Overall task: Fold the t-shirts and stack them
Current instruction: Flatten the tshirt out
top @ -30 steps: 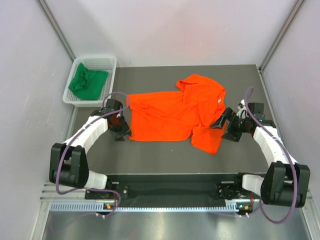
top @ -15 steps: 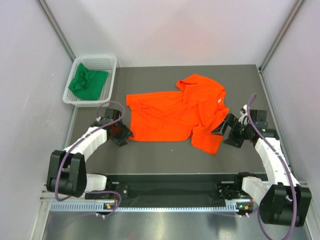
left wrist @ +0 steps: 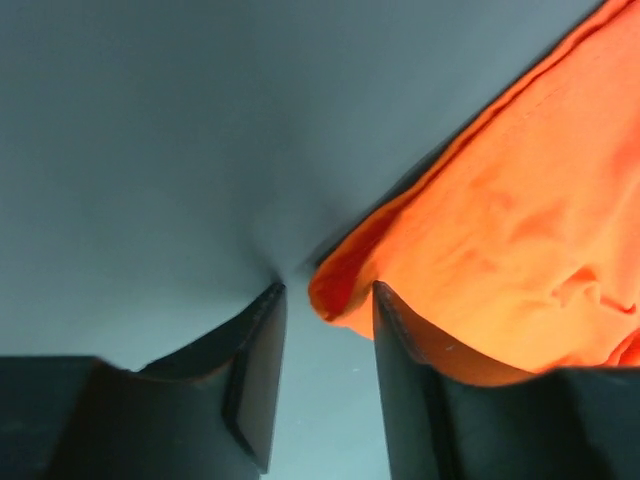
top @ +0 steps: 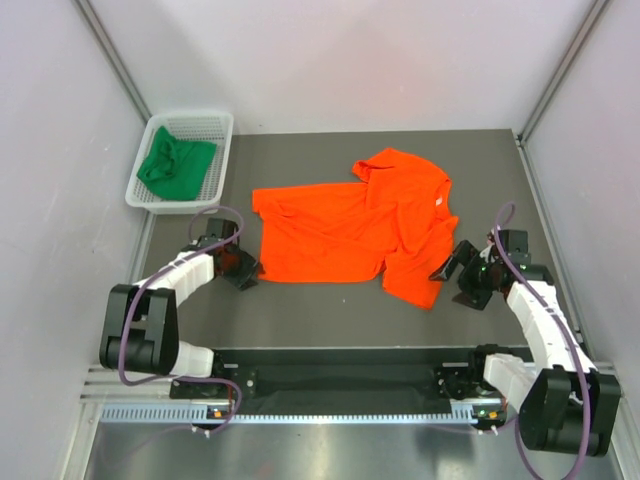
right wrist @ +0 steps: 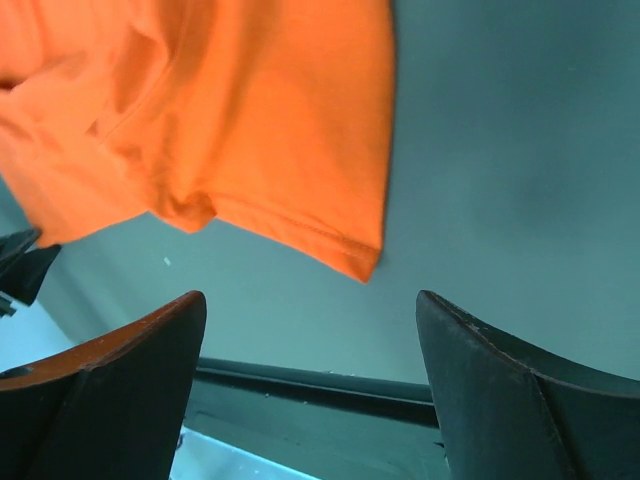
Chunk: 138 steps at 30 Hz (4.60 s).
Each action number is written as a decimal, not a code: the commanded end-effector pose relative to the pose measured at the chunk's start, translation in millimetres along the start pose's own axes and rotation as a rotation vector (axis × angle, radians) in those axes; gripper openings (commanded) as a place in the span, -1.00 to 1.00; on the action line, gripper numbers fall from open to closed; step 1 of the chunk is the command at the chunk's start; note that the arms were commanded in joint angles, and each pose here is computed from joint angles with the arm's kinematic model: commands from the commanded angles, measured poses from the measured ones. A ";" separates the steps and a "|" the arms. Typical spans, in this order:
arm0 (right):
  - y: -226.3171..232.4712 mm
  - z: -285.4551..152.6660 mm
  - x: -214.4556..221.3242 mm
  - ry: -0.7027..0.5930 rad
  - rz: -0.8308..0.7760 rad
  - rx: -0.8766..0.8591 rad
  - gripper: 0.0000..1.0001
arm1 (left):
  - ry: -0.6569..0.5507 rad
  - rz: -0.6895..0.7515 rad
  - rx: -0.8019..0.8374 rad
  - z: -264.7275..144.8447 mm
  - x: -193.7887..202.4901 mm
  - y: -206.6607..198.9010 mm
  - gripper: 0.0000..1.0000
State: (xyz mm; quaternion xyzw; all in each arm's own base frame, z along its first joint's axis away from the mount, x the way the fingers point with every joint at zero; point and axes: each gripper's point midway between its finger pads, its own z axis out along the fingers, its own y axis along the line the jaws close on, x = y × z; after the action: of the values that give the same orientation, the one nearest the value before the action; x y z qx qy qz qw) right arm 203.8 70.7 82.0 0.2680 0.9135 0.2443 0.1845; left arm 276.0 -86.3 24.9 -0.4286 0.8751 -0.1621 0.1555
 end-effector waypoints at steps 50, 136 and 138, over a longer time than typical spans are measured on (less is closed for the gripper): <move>-49.4 64.2 51.0 0.085 0.324 0.096 -0.47 | -0.027 0.046 0.165 -25.2 -0.7 -23.7 -1.00; 121.9 -26.8 -297.1 -0.792 -0.498 0.068 -1.00 | -0.450 0.673 0.659 31.8 -173.8 -351.8 -1.00; 119.0 -23.3 -293.8 -0.771 -0.481 0.071 -1.00 | -0.448 0.682 0.640 37.6 -174.0 -347.3 -1.00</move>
State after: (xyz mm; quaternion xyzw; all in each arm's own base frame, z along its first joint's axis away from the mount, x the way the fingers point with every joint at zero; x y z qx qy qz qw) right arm 453.0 -22.3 175.9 0.1288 0.8597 0.0251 0.4936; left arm 617.9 -155.9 118.4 -0.1007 0.8471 -0.2669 0.4485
